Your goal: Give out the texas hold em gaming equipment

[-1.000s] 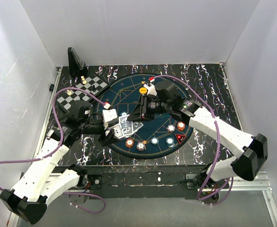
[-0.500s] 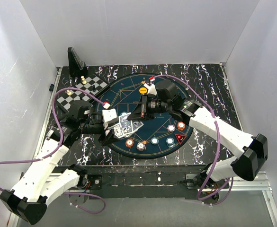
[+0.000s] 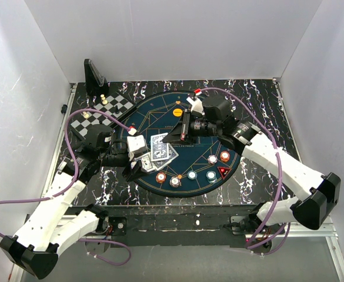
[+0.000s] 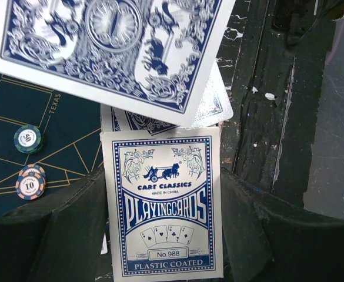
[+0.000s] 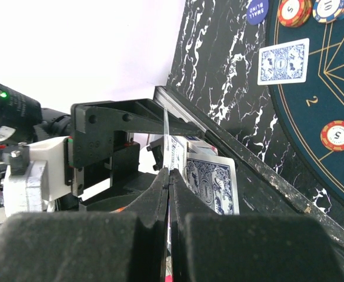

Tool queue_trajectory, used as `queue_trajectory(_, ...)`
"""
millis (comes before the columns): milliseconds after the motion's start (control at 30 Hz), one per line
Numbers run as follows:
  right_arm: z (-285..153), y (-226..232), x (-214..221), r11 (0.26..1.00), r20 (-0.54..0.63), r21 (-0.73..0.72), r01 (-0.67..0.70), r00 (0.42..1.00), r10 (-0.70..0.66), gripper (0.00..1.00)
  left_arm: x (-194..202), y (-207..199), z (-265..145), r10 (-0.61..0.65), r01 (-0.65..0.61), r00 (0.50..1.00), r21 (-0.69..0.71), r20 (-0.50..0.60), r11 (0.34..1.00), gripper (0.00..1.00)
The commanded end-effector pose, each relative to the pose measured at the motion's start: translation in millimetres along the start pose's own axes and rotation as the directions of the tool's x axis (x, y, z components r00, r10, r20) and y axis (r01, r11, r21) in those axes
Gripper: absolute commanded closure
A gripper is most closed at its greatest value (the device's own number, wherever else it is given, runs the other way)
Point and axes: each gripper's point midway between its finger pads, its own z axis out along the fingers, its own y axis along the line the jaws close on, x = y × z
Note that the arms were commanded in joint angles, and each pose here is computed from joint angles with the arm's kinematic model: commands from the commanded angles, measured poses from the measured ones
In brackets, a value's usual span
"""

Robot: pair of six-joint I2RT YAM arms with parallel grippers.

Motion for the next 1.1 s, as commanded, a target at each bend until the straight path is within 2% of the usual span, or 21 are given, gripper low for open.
queue_trajectory(0, -16, 26, -14, 0.996, 0.055, -0.087, 0.018, 0.998, -0.013, 0.99, -13, -3, -4, 0.041, -0.042, 0.998, 0.003, 0.048, 0.999, 1.0)
queue_trajectory(267, -36, 24, -50, 0.995, 0.127, -0.102, 0.004, 0.992, 0.009, 0.99, -11, -2, -3, 0.041, -0.041, 0.998, 0.0, 0.044, 0.999, 1.0)
queue_trajectory(567, -62, -38, -161, 0.997, 0.272, -0.039, -0.064, 0.959, 0.073, 0.99, -10, -3, -2, 0.035, -0.035, 0.998, 0.003, 0.045, 0.999, 1.0)
queue_trajectory(800, -12, -120, -247, 0.988, 0.296, 0.072, -0.137, 0.949, 0.11, 0.99, -18, -4, -3, 0.022, -0.022, 0.998, 0.009, 0.065, 1.0, 1.0)
queue_trajectory(933, 42, -184, -278, 0.974, 0.267, 0.112, -0.198, 0.95, 0.162, 0.99, -26, -3, -6, 0.023, -0.023, 0.997, 0.002, 0.079, 1.0, 1.0)
queue_trajectory(1067, 77, -222, -299, 0.969, 0.285, 0.099, -0.226, 0.939, 0.19, 0.99, -26, -4, -6, 0.008, -0.009, 0.997, 0.006, 0.079, 1.0, 1.0)
